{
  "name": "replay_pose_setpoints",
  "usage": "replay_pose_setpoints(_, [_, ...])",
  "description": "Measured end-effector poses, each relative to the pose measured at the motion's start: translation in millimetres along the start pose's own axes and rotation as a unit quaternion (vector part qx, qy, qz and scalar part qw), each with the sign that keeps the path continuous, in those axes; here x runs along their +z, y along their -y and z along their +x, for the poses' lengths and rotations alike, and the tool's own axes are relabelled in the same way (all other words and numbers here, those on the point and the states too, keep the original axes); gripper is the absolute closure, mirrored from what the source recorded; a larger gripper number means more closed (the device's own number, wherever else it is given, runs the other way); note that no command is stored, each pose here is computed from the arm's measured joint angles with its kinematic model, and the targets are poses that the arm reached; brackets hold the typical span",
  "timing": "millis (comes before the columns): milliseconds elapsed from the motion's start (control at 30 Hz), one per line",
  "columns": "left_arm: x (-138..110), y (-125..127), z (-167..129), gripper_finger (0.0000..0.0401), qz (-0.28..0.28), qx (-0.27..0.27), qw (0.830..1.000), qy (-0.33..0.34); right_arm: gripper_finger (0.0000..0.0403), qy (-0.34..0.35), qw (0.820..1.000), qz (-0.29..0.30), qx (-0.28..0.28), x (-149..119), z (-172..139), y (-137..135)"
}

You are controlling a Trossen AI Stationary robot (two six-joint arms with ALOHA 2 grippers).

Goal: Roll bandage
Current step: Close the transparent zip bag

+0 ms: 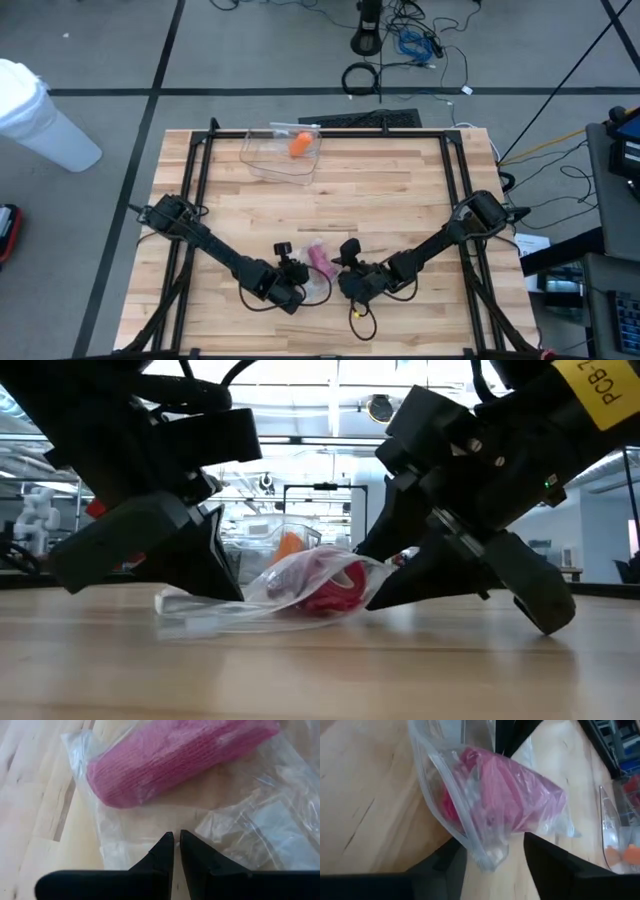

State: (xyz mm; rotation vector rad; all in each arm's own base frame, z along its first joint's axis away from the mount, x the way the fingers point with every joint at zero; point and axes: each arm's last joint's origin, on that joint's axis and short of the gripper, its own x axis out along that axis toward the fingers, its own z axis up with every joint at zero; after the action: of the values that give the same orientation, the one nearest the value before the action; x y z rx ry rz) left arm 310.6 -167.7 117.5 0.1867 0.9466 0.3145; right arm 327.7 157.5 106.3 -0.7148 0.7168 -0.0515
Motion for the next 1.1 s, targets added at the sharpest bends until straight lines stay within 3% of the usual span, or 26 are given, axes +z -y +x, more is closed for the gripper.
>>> replay_pose_setpoints(233, [1,-1,1,0.0361,-0.001,0.002,1.000,-0.001,0.0292,0.018,1.000,-0.010,0.004,4,-7,-9])
replay_pose_setpoints(533, [0,-2,1,0.0361,0.003,0.004,1.000,-0.003,0.0330,0.086,0.996,-0.006,-0.021,21,-14,-10])
replay_pose_setpoints(700, [1,-3,-2,0.0361,0.003,0.005,1.000,-0.005,0.0392,0.092,0.995,0.012,-0.021,23,-14,-9])
replay_pose_setpoints(800, [9,-4,-18,0.0361,-0.007,0.002,1.000,0.007,0.0400,0.097,0.995,0.022,-0.024,27,-14,-6])
replay_pose_setpoints(1100, [26,-18,-99,0.0361,-0.023,-0.016,0.995,0.100,0.0403,0.110,0.984,0.129,-0.055,49,-19,14])
